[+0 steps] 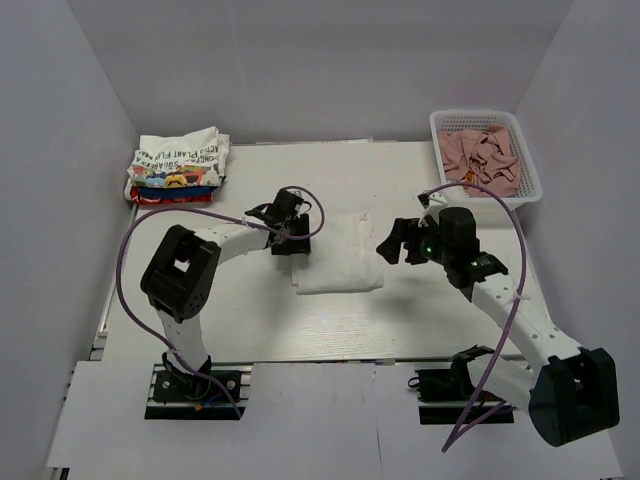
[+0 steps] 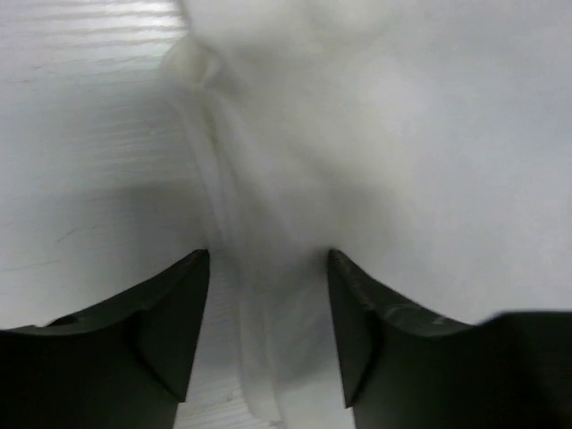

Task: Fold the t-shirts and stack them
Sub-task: Put the neatly folded tshirt into the corner of the board with the left arm

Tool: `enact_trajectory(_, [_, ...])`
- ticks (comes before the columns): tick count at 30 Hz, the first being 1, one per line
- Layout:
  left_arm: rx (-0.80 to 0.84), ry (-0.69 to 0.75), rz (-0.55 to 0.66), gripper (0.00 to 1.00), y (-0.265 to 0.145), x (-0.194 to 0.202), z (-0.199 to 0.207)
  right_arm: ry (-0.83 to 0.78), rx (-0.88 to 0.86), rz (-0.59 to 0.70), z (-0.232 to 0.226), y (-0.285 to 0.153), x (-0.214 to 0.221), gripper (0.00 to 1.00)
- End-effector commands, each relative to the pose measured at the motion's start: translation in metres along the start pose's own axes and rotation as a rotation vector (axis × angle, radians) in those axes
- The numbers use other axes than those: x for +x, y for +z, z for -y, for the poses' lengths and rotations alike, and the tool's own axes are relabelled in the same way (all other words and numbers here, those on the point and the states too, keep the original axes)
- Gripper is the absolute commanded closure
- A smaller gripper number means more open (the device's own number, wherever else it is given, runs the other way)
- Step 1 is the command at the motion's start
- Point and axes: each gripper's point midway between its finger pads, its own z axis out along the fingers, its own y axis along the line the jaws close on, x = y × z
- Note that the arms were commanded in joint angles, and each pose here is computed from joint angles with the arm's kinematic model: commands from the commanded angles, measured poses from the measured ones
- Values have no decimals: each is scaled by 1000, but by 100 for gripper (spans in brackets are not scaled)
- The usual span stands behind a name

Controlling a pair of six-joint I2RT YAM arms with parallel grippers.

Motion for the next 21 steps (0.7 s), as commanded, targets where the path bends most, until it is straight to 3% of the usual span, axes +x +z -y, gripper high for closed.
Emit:
enact_trajectory(1, [130,-10,-125,38,18,42,16,-29,75,37,13,-8,-5,10])
enact_trajectory(2, [165,-11,-156,48,21,53,18,-27,84,37,15,-8,-3,10])
enact_trajectory(4, [185,-24,-174,61,27,56,17,-32,96,49,16,-11,-5,10])
enact_trajectory(5, [185,-25,-174,78,27,56,17,-29,115,45,20,-11,-1,10])
enact_trajectory(7, [130,-23,-150,100,34,47,11,-43,122,76,20,-16,-6,10])
enact_trajectory(13, [-18,48,59,100,13,-22,-1,-60,179,102,30,-22,-7,10])
enact_trajectory(17, [-126,167,262,100,-24,-90,-7,-64,225,98,40,-22,-2,10])
enact_trajectory(21, [-270,288,363,100,-56,-126,-25,-70,242,90,45,-21,1,10])
